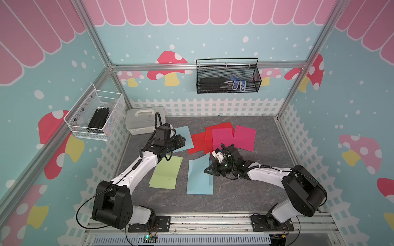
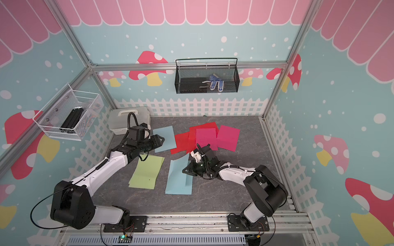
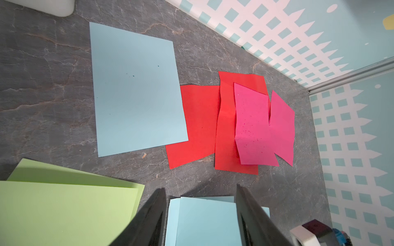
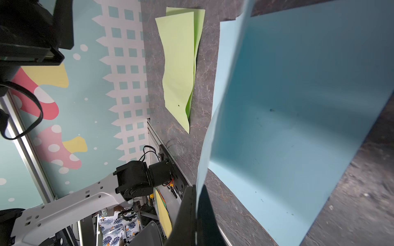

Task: Sort the scattered colored papers by color
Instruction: Place the colored paper.

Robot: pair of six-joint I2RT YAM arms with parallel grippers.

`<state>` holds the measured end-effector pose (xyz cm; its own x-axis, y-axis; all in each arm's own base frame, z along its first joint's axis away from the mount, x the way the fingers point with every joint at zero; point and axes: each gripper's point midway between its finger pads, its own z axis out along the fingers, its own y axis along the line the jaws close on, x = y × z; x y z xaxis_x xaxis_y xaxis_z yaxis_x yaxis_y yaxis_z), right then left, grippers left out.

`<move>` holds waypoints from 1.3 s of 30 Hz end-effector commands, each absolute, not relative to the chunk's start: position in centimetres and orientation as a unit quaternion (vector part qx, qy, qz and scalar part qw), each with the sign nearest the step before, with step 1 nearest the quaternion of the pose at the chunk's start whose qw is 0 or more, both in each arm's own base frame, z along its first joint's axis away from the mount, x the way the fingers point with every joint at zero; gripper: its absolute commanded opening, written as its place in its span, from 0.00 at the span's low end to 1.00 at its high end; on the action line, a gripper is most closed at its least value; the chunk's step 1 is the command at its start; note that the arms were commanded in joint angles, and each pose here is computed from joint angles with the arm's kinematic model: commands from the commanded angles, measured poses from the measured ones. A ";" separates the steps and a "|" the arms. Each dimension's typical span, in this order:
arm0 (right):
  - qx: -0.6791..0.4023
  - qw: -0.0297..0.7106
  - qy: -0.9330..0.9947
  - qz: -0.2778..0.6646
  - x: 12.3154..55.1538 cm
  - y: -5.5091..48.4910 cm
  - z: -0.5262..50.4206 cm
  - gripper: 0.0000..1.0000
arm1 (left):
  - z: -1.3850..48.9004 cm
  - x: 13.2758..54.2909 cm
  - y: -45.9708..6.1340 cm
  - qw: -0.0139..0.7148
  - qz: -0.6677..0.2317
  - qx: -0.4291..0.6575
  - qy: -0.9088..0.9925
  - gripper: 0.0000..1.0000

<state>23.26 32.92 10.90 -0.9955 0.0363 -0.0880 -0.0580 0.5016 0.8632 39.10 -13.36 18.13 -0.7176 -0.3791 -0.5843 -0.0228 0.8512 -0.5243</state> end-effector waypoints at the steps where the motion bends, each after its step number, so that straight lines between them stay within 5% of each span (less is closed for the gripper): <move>1: -0.004 0.045 0.859 0.509 23.1 33.3 10.9 0.00 | 17.9 39.3 -13.1 0.363 -0.249 -0.117 0.890 0.55; 18: -0.038 0.058 0.846 0.528 22.7 34.8 14.1 0.00 | 17.2 39.5 -13.3 0.356 -0.251 -0.117 0.892 0.55; 39: -0.009 0.011 0.884 0.467 21.6 33.2 7.2 0.00 | 16.5 39.4 -13.2 0.348 -0.248 -0.113 0.897 0.55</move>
<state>21.86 33.41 7.91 -0.9995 -0.0036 -0.0300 -0.0271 0.5464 0.8371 39.34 -13.53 17.02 -0.7307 -0.3784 -0.5682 -0.0289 0.8487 -0.5281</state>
